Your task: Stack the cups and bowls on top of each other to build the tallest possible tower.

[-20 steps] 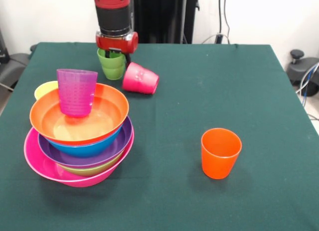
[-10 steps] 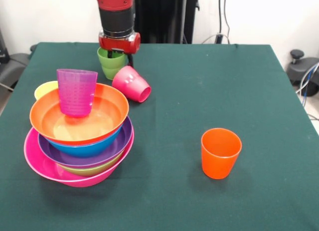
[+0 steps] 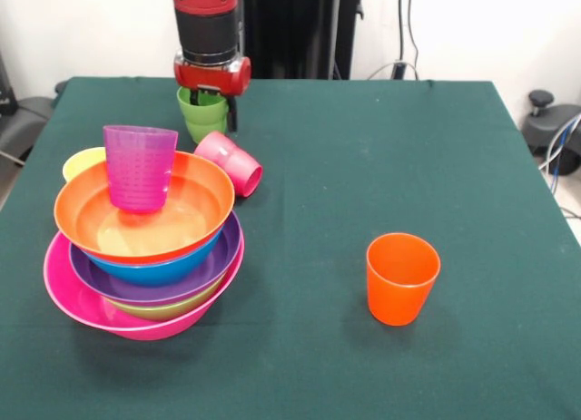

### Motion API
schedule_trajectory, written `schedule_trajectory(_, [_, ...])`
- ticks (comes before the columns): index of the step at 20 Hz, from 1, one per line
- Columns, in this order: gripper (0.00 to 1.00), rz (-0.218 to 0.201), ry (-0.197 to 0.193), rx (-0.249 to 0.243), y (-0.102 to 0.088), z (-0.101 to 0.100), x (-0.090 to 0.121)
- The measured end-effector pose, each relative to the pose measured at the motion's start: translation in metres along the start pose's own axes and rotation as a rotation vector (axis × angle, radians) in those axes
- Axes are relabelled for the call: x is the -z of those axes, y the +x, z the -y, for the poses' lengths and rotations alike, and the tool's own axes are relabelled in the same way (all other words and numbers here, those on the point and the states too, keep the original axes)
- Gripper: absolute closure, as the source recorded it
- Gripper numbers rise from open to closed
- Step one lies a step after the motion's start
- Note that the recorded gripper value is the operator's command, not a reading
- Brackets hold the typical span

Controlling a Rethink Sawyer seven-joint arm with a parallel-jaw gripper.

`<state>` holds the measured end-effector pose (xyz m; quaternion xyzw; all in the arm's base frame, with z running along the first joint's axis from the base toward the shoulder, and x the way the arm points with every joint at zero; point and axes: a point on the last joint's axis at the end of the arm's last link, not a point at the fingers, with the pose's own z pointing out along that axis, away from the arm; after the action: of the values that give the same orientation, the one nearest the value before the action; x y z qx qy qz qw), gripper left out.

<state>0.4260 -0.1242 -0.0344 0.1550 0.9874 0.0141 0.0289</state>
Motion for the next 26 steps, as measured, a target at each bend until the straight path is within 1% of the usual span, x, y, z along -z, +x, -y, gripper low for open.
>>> schedule_trajectory(11, [0.00,0.020,0.012,0.001,-0.0069,0.0037,0.0073])
schedule_trajectory(25, [0.00,0.020,0.015,0.003,-0.0069,0.0039,0.0078])
schedule_trajectory(26, [1.00,0.018,0.018,0.006,-0.0060,0.0034,0.0079])
